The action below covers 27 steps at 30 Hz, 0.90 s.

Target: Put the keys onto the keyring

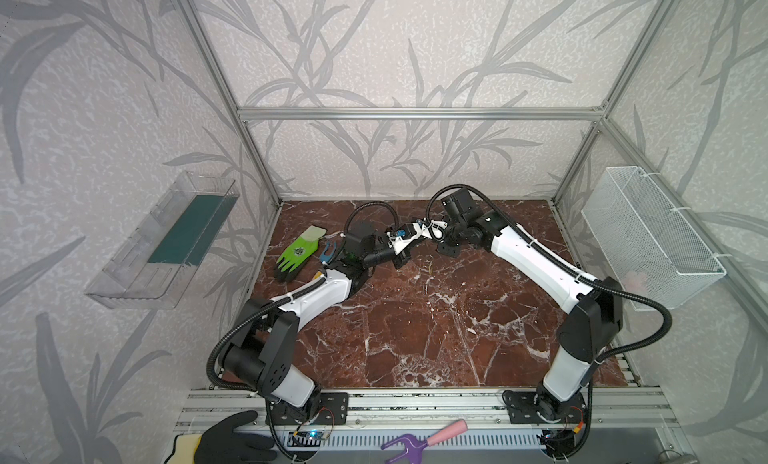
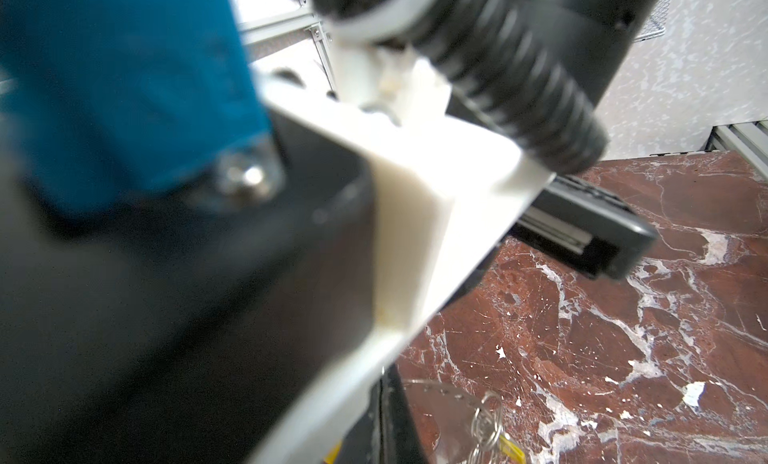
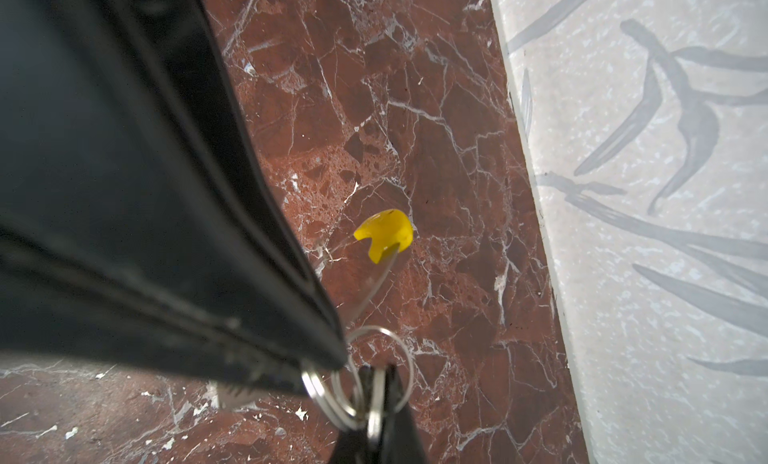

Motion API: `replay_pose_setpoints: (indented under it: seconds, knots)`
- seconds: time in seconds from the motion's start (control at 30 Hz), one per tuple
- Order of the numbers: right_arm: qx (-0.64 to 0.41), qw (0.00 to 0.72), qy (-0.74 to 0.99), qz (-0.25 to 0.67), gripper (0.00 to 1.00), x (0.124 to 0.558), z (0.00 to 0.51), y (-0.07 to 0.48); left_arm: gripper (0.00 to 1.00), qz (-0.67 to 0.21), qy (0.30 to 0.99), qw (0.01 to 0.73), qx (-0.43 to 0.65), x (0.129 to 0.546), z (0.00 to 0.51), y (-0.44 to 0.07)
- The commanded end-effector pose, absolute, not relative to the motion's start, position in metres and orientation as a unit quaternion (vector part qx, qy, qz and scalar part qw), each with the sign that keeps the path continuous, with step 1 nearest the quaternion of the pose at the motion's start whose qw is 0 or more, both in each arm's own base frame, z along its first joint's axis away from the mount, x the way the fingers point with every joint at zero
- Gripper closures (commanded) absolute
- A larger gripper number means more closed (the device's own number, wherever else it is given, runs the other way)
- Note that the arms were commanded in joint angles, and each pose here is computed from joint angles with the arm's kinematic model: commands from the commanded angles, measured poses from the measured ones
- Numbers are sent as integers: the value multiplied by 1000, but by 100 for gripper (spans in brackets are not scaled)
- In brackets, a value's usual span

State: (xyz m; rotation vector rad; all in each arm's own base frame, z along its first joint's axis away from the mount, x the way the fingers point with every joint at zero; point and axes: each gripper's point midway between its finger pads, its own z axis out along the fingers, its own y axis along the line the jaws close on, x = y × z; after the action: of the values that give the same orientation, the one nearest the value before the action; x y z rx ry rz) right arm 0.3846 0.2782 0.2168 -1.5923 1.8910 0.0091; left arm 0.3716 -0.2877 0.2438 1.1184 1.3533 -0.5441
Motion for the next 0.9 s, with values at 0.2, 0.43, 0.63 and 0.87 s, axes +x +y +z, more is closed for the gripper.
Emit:
replay_pose_setpoints:
  seconds: [0.2,0.43,0.63,0.87]
  knots:
    - [-618,366,695,16,100,380,242,289,100,-202,652,565,464,388,202,-274]
    - [-617,381,689,17,100,386,244,293,100,-213,661,545,470,385,185,-276]
    - [-630,343,696,33,100,383,223,296,83,-220,673,549,445,389,179,-271]
    - [-648,301,697,56,100,379,198,305,64,-208,682,582,391,400,189,-244]
